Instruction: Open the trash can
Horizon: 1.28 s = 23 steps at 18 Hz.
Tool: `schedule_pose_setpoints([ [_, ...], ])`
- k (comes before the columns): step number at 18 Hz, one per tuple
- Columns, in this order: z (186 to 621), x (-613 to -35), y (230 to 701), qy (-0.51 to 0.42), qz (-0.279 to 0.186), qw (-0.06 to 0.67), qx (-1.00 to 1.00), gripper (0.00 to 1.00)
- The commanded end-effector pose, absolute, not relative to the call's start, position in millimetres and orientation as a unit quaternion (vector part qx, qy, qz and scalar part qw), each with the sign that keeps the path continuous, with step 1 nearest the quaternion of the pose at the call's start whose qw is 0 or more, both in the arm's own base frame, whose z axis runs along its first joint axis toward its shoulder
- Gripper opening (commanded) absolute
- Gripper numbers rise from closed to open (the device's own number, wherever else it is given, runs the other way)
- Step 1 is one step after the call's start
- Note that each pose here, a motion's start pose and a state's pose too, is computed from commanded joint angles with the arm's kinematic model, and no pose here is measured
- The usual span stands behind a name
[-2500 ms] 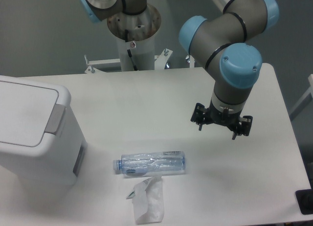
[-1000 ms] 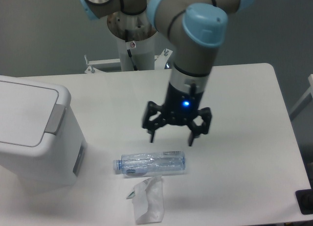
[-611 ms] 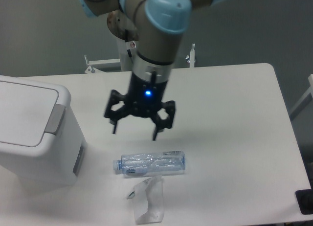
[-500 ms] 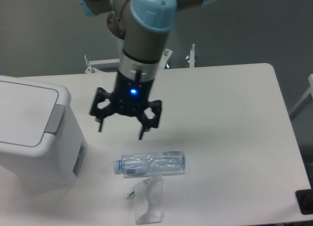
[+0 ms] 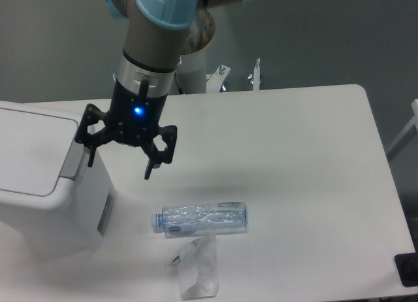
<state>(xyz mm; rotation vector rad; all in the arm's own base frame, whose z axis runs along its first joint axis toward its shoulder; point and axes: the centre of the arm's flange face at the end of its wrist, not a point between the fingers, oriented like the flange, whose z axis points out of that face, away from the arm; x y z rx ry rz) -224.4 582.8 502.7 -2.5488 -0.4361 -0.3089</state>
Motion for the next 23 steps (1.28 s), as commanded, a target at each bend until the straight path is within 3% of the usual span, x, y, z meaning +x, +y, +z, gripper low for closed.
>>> schedule_pose_setpoints([
  [9, 496, -207, 564, -0.162, -0.116, 0.258, -0.945, 1.0],
  [23, 481, -201, 572, -0.157, -0.114, 0.25, -0.949, 1.0],
])
